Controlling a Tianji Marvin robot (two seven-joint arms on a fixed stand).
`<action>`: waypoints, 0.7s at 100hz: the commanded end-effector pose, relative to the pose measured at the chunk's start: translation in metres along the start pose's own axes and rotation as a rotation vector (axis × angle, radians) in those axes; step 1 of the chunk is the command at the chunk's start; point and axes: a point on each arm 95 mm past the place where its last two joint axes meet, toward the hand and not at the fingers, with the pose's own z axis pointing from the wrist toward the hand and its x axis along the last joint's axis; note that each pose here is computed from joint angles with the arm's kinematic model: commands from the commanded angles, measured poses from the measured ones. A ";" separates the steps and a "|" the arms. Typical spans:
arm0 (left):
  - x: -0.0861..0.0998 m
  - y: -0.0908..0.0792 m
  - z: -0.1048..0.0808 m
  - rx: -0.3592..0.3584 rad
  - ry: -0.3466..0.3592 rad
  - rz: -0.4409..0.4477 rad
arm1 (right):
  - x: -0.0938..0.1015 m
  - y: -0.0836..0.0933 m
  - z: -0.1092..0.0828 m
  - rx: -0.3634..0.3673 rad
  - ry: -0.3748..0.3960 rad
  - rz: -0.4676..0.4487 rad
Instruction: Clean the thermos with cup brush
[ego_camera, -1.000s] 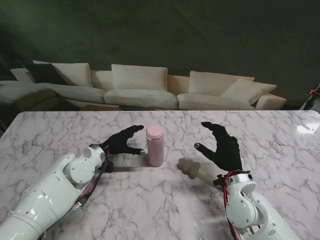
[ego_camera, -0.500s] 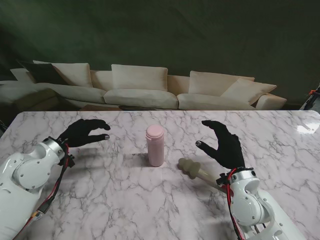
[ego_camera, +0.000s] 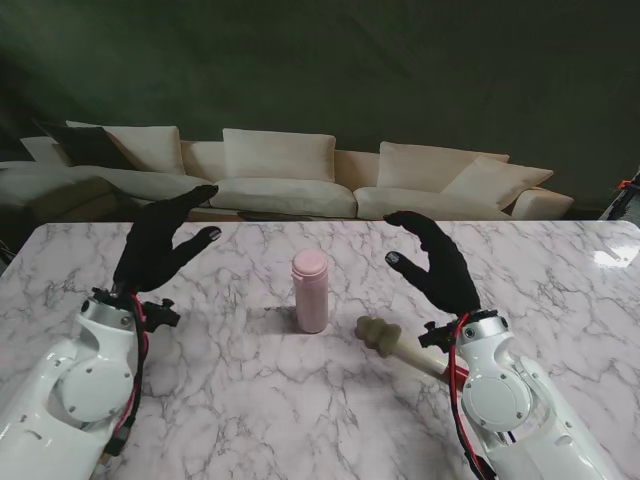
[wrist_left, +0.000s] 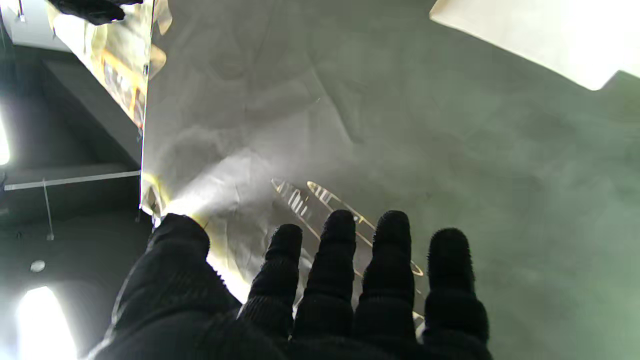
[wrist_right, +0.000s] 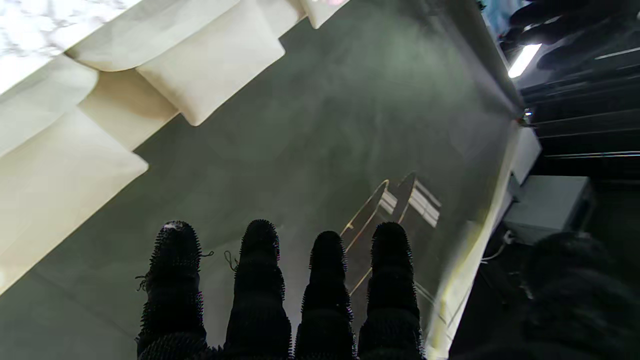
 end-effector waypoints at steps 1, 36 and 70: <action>0.002 0.031 -0.012 -0.069 -0.049 -0.122 | -0.006 -0.008 0.002 0.017 -0.010 -0.002; -0.037 0.112 -0.033 -0.228 -0.322 -0.277 | -0.040 -0.034 -0.002 0.144 -0.056 0.052; -0.042 0.112 -0.044 -0.275 -0.353 -0.244 | -0.049 -0.041 -0.009 0.163 -0.089 0.066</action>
